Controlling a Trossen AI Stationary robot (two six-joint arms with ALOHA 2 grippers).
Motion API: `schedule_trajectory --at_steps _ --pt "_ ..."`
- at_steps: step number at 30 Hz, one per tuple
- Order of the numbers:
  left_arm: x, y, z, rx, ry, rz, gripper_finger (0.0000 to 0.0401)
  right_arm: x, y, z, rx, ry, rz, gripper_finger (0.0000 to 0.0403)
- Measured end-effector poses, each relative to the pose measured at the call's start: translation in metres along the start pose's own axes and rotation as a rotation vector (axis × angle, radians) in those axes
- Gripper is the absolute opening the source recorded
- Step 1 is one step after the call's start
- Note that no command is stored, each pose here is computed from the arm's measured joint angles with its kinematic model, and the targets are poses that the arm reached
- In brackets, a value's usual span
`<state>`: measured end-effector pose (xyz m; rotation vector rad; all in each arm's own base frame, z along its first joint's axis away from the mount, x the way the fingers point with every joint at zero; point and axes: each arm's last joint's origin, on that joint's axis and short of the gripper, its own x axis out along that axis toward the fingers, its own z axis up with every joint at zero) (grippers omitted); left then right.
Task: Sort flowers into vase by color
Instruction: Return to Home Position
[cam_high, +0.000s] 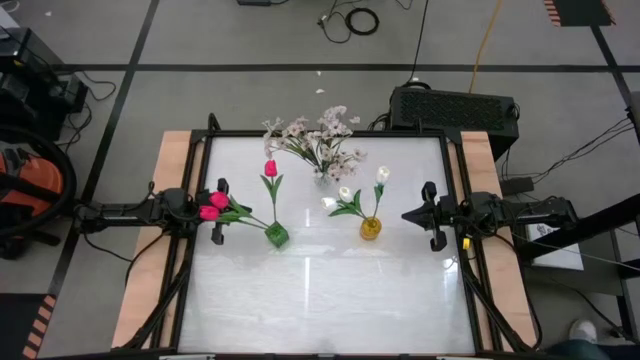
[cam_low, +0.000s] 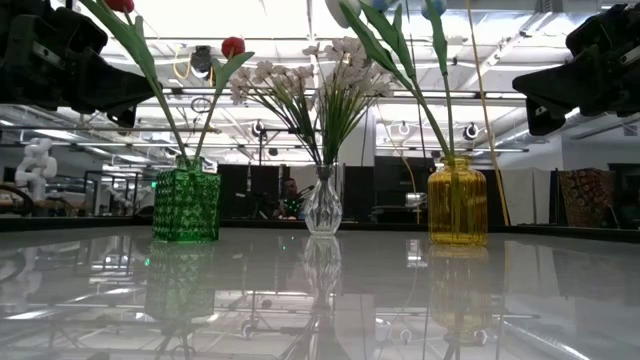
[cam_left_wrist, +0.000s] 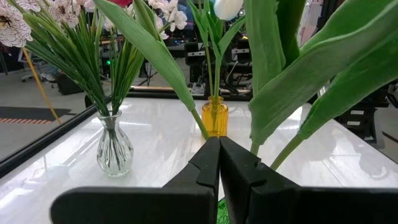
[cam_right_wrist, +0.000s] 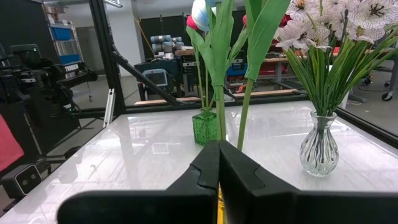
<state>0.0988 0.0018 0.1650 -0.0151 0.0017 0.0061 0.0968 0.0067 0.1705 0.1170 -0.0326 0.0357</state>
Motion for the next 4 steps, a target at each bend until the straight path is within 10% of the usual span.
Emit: schedule_trajectory --at_steps 4 --pt "0.0000 0.0000 0.0000 0.000 0.000 0.000 0.0015 0.0000 0.0000 0.0000 0.000 0.000 0.000 0.0000"
